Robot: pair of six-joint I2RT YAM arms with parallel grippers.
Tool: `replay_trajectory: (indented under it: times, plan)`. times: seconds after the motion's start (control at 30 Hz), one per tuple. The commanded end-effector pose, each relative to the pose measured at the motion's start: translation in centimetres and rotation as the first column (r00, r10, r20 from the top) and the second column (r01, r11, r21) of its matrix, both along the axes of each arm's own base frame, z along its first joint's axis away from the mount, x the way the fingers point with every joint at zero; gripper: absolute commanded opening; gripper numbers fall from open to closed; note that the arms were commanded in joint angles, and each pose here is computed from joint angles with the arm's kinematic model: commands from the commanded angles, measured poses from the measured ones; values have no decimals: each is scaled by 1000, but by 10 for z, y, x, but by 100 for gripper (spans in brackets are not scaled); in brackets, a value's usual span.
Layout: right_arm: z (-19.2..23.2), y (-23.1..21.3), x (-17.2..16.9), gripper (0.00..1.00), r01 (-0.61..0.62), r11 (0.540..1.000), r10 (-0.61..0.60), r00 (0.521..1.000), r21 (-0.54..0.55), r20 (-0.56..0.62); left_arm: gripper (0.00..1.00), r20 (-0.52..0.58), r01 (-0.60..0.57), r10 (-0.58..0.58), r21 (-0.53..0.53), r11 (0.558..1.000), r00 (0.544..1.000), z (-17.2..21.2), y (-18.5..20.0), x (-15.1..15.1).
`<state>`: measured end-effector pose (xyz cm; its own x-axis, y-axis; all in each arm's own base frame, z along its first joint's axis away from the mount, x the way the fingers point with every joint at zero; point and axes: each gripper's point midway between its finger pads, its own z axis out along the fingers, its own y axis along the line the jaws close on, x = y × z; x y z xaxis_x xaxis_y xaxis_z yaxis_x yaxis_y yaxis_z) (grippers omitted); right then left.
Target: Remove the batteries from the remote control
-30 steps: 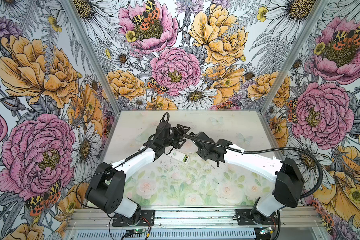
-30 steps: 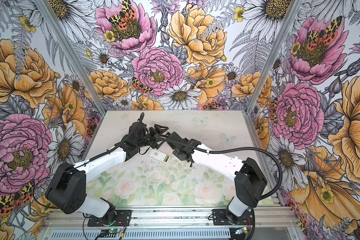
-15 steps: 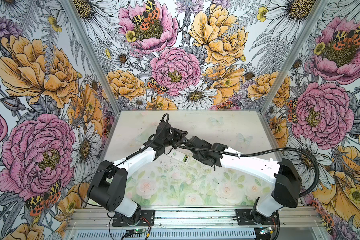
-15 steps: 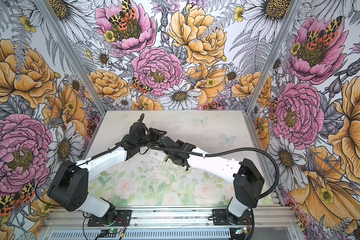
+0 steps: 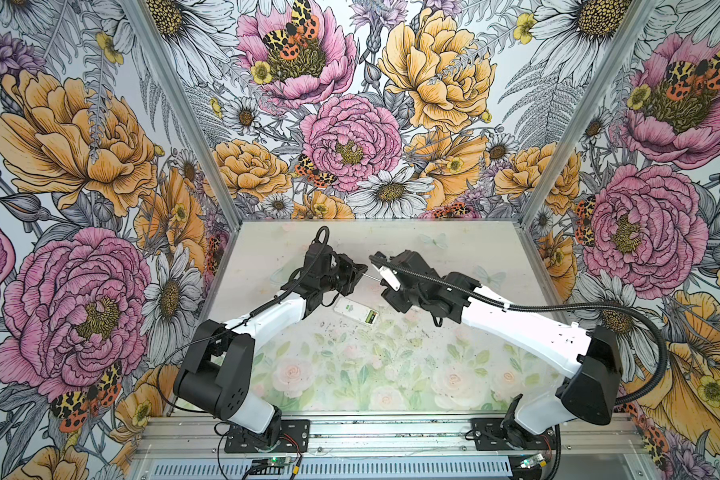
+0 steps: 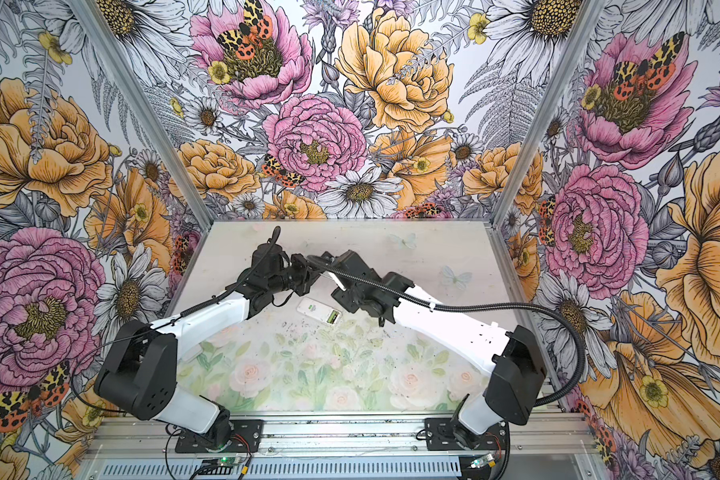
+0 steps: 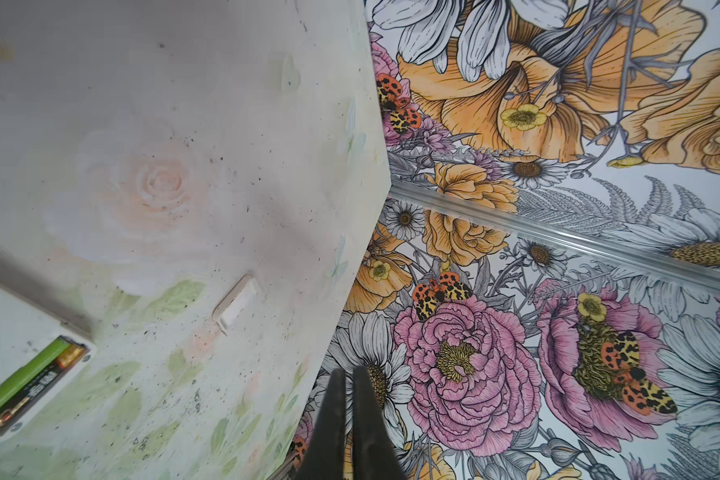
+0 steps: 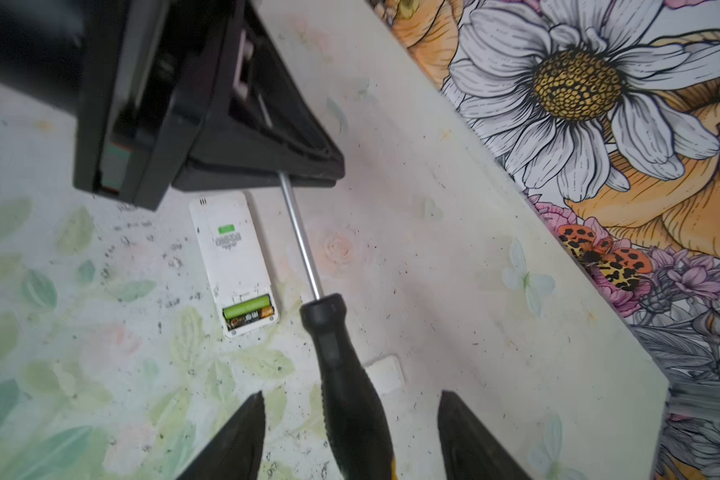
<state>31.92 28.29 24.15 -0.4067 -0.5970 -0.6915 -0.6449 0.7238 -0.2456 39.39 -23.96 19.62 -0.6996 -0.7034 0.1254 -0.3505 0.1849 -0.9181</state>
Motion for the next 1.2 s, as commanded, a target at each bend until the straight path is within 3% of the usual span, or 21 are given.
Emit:
replay_trajectory:
  times: [0.0, 0.13, 0.2, 0.27, 0.33, 0.37, 0.57, 0.77, 0.93, 1.07, 1.17]
  plan:
    - [73, 6, 4, 70, 17, 931, -5, 999, 364, -34, 0, 100, 7, 6, -132, 991, 995, 46, 3, 4]
    - [115, -9, 14, 75, 45, 799, 2, 997, 599, -78, 0, 146, -13, 45, -214, 977, 988, 69, 11, 11]
    - [128, -21, 23, 75, 81, 705, 13, 992, 705, -126, 0, 159, -25, 71, -272, 962, 985, 80, 14, 15]
    - [140, -34, 32, 75, 104, 577, 61, 984, 810, -170, 0, 194, -34, 106, -342, 939, 975, 96, 17, 18]
    - [150, -41, 36, 75, 88, 469, 120, 979, 879, -162, 0, 207, -32, 121, -392, 920, 971, 106, 18, 20]
    - [152, -45, 37, 76, 72, 436, 142, 979, 897, -148, 0, 217, -30, 133, -421, 907, 967, 112, 18, 21]
    - [135, -36, 40, 77, 86, 401, 230, 954, 912, -191, 0, 237, -15, 164, -526, 850, 958, 127, 12, 26]
    - [125, -31, 43, 77, 100, 408, 243, 946, 907, -213, 0, 229, -5, 149, -532, 847, 962, 125, 2, 26]
    - [117, -22, 46, 75, 112, 428, 248, 940, 897, -235, 0, 223, -3, 143, -529, 848, 964, 121, -4, 25]
    - [105, -15, 46, 73, 121, 481, 235, 937, 868, -260, 0, 222, -6, 144, -527, 850, 964, 120, -5, 25]
    - [104, -11, 46, 73, 118, 486, 235, 937, 866, -259, 0, 221, -5, 141, -524, 852, 965, 119, -6, 24]
